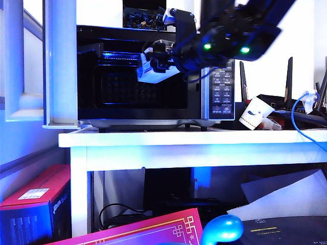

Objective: Open the microwave door, place the box of snacks from the top of the microwave inside, then close the microwave door.

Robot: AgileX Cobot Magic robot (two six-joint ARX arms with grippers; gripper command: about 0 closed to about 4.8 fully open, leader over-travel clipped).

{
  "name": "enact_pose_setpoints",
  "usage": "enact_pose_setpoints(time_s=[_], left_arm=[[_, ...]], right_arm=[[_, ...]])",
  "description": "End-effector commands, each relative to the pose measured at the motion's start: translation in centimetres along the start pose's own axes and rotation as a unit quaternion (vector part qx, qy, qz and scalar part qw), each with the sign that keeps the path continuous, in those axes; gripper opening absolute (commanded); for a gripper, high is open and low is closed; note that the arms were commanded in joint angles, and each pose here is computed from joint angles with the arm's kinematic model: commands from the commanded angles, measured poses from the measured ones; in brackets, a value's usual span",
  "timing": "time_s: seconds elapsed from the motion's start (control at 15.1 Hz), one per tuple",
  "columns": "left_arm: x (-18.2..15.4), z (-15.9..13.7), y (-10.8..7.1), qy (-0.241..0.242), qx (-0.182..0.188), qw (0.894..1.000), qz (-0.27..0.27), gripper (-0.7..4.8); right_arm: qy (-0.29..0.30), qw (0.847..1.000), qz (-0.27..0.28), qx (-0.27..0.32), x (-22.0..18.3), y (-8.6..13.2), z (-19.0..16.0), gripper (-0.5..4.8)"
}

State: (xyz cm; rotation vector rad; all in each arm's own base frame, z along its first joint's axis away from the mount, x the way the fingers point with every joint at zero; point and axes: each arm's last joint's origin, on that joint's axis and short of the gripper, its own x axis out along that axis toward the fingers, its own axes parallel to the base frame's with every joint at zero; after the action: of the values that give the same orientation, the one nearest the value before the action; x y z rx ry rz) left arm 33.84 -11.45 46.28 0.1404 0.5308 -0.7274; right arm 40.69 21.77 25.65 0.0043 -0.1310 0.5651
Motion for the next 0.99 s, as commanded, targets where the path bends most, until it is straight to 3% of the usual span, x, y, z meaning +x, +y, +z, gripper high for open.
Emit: enact_pose_setpoints(time_s=[0.07,0.99], left_arm=[[-0.5,0.3,-0.2,-0.009,0.005,1.000,0.002,-0.06],[-0.5,0.2,-0.2,-0.009,0.005,1.000,0.001,-0.06]], right_arm=[[-0.023,1.000,-0.004,0.004,2.0,-0.2,0.0,2.60],[-0.015,1.000,0.015,0.015,11.2,-0.8,-2.1,2.60]])
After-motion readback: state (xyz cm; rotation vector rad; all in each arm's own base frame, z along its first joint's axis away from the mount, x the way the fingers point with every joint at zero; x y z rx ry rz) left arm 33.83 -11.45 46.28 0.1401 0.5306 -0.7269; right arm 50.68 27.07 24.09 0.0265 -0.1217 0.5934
